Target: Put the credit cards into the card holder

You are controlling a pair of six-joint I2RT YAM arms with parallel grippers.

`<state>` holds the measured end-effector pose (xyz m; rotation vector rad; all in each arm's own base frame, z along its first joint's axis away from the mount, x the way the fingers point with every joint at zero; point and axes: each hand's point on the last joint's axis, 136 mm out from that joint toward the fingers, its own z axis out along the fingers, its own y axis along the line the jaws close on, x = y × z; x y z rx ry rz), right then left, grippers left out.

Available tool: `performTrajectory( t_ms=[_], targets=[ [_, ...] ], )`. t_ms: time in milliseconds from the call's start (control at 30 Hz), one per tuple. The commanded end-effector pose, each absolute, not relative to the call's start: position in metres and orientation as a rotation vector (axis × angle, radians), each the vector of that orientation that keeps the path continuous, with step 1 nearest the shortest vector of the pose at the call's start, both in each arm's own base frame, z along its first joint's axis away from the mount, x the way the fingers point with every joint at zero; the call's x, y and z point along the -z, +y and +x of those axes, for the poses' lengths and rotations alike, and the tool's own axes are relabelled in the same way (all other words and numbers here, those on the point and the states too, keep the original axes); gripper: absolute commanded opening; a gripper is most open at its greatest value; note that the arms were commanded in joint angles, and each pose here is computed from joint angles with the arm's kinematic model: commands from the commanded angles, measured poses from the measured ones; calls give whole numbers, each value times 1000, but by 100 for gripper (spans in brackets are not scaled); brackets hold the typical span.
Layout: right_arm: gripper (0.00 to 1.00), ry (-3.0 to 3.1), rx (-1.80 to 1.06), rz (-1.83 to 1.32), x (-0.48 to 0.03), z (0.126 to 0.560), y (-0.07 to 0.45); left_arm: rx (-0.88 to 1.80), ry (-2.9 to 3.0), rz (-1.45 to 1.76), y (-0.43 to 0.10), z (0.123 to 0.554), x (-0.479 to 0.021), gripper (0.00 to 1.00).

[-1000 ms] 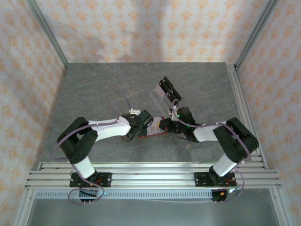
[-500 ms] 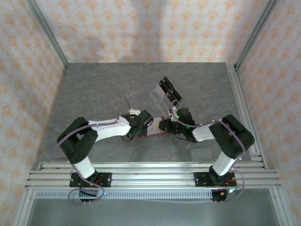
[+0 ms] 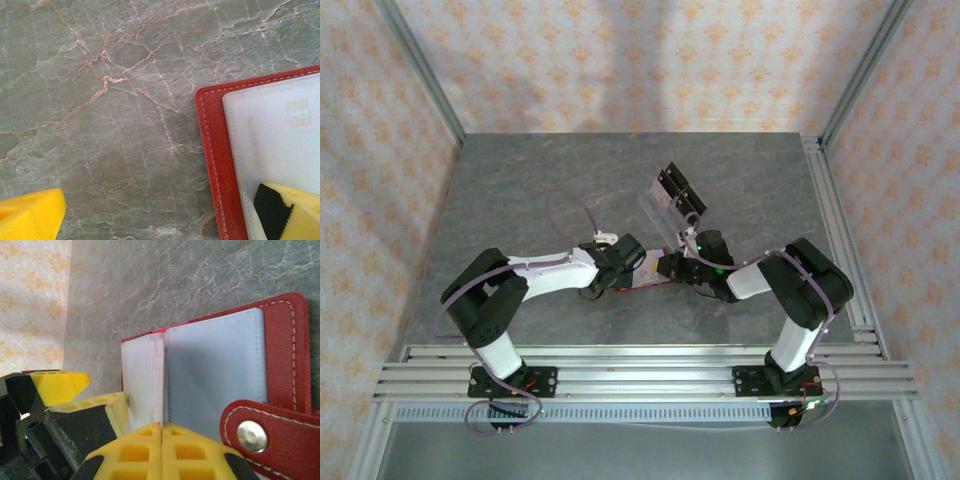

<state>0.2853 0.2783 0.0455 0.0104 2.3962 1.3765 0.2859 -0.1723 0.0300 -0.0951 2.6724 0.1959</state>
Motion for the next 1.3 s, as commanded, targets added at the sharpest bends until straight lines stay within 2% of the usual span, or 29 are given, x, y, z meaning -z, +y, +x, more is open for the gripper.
performTrajectory(
  t_ms=[0, 1267],
  targets=[
    [0, 2368, -1390, -4, -47, 288, 276, -334, 2725, -83, -150, 272, -13, 100],
    [0, 2347, -1530, -36, -49, 291, 285, -367, 2727, -38, -148, 273, -13, 100]
  ],
)
